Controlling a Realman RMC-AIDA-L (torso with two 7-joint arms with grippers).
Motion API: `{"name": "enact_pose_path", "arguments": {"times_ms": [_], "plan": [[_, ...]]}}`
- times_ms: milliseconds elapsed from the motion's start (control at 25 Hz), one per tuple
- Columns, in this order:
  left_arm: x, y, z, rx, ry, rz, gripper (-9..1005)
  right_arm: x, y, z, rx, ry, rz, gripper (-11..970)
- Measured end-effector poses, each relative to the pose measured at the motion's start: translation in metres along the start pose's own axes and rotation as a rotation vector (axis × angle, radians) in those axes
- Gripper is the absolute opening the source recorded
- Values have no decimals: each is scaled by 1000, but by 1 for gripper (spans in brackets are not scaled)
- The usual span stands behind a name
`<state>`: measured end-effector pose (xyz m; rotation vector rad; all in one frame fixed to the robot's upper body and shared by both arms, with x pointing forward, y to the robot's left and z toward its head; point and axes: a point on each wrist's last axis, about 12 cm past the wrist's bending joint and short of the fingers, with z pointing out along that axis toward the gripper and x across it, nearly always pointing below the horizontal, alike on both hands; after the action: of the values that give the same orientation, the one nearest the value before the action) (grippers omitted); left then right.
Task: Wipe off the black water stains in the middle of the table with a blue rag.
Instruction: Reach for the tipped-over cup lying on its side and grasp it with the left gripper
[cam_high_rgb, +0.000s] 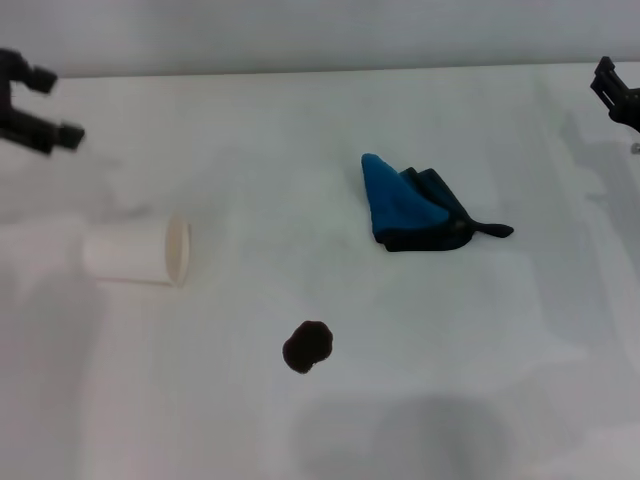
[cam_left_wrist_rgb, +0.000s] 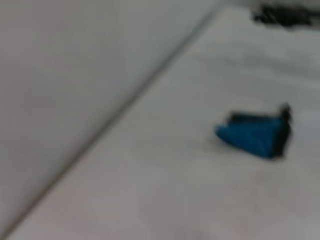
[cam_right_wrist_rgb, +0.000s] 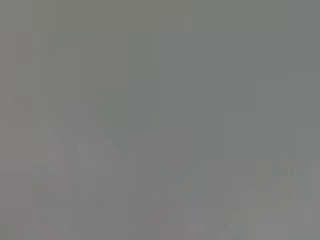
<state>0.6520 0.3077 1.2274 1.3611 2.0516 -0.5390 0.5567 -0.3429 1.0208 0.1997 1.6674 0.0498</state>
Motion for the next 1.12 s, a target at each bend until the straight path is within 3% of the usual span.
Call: {"name": "enact_pose_path", "arguments": {"times_ms": [200, 640, 1120], "plan": [[-5, -6, 12, 64, 103, 118, 887, -1, 1, 1, 1, -4, 34, 874], [-4, -9, 27, 98, 205, 363, 887, -2, 5, 4, 28, -17, 85, 874], [-1, -17, 58, 126, 312, 537, 888, -1, 21, 11, -4, 4, 98, 874]]}}
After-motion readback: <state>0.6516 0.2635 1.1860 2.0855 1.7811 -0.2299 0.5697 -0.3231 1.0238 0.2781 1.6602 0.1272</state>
